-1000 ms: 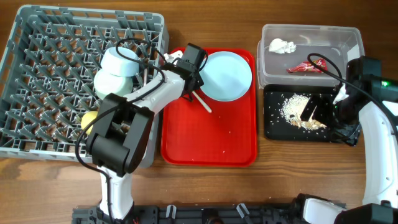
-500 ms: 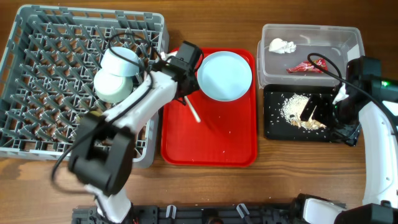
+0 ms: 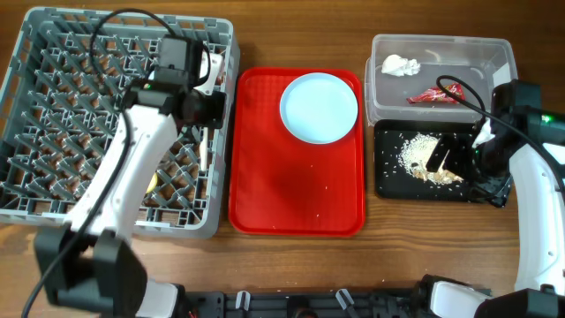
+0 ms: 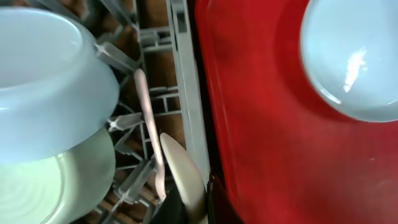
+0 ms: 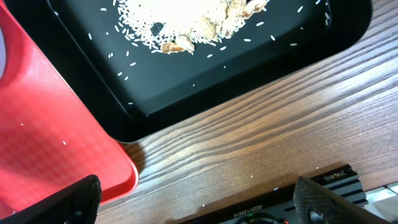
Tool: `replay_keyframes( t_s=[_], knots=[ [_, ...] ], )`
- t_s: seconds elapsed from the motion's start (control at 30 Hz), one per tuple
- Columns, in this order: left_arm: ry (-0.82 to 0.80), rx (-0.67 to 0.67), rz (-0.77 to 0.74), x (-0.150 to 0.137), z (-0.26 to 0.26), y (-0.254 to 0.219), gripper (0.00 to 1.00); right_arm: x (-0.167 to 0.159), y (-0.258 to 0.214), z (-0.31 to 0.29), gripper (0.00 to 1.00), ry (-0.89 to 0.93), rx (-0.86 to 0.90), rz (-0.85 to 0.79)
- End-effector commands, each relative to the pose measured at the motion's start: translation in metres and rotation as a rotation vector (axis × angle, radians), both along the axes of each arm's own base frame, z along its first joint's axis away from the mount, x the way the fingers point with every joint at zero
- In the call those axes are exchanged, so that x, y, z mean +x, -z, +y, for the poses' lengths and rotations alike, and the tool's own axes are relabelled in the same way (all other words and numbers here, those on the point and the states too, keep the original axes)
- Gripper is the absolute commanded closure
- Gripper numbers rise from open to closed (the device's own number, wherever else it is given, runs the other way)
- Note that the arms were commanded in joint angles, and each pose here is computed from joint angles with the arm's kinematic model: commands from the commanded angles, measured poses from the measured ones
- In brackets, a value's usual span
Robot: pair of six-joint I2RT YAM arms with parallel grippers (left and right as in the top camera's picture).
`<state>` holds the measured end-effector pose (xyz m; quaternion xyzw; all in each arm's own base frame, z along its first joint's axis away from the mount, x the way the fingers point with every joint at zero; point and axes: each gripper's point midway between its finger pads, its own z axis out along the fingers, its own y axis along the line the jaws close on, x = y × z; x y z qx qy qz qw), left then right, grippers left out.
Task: Sort waste into correct bins and load items into the dishwasher rack
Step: 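Place the spoon into the rack with the left gripper, then grasp the light-blue plate edge with the left gripper and lift it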
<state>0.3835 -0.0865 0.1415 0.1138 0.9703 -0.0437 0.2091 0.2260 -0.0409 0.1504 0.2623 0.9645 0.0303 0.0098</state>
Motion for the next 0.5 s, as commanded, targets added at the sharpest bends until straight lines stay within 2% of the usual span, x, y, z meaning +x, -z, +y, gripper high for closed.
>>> replay_keyframes(
  t_s=[0.0,0.07,0.1,0.13,0.27,0.33,0.43,0.47],
  knots=[
    [0.019,0.028,0.085,0.002,0.006,0.034,0.96,0.002,-0.004,0.001,0.0,-0.014,0.008,-0.018],
    [-0.001,0.079,0.096,0.003,0.015,0.04,0.96,0.002,-0.004,0.001,0.0,-0.014,0.008,-0.017],
    [-0.002,0.082,0.095,0.003,0.015,0.04,0.91,0.002,-0.004,0.001,0.0,-0.014,0.008,-0.017],
    [-0.002,0.082,0.096,0.003,0.015,0.04,0.82,0.002,-0.004,0.001,0.0,-0.014,0.01,-0.018],
    [-0.002,0.082,0.095,0.003,0.015,0.04,0.75,0.002,-0.004,0.002,0.0,-0.015,0.012,-0.018],
    [-0.002,0.082,0.095,0.003,0.015,0.04,0.74,0.002,-0.004,0.002,0.0,-0.014,0.012,-0.018],
    [-0.038,0.031,0.02,0.007,0.011,0.013,0.72,0.003,-0.004,0.001,0.0,-0.015,0.011,-0.018],
    [-0.039,-0.016,-0.016,0.009,0.003,-0.001,0.67,0.003,-0.004,0.002,0.0,-0.014,0.012,-0.018]
  ],
)
